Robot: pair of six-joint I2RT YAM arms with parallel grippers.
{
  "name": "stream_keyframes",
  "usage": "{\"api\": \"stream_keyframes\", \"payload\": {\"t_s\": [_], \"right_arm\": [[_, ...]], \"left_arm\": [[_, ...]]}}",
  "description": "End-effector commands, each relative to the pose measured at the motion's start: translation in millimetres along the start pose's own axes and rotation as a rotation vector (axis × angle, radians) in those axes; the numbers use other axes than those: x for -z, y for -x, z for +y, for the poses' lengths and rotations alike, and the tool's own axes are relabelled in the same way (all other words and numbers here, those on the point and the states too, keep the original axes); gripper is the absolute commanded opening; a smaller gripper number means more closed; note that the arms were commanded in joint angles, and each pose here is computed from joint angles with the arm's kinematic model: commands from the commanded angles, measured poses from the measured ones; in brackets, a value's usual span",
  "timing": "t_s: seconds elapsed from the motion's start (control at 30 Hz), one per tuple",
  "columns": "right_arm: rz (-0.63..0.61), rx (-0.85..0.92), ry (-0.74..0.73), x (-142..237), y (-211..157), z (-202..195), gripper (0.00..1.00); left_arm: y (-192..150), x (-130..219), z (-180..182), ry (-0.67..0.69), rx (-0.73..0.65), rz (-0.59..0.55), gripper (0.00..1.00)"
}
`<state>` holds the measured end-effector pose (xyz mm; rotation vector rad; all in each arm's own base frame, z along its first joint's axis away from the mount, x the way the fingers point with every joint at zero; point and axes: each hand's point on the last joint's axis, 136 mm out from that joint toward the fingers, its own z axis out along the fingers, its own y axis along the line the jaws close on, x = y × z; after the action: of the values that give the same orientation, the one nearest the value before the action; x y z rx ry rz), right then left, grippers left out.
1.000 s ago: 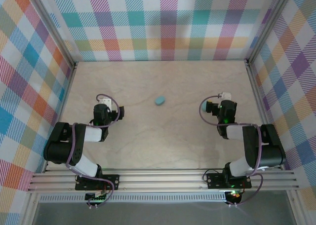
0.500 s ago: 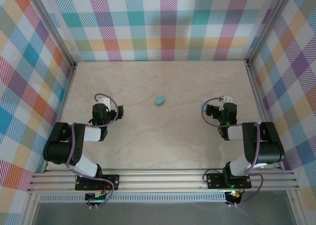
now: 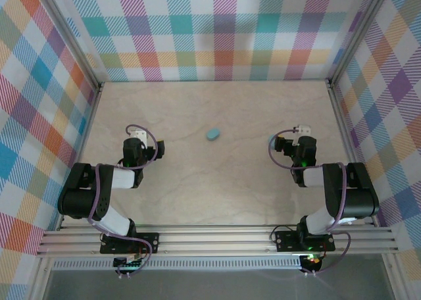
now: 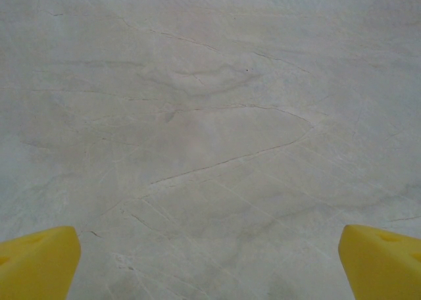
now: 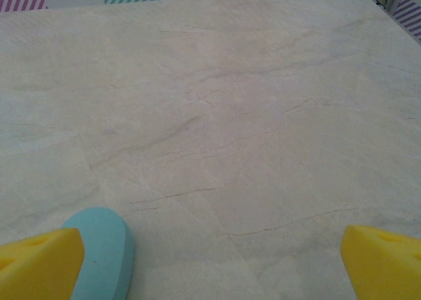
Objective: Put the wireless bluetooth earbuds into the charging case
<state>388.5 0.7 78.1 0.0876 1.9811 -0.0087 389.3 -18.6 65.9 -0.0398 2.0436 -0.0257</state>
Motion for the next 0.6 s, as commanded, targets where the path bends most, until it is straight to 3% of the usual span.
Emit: {"api": "stream_keyframes", "payload": {"t_s": [0.0, 0.57], "right_arm": [[-0.057, -0.016, 0.015, -0.2, 16.8, 1.6, 1.0], [-0.039, 0.0, 0.046, -3.2, 15.5, 7.5, 1.0]], "left_arm": [[15.5, -2.6, 1.0, -0.006, 0.013, -0.047, 1.0], [15.4, -2.6, 1.3, -0.004, 0.013, -0.047, 1.0]]}}
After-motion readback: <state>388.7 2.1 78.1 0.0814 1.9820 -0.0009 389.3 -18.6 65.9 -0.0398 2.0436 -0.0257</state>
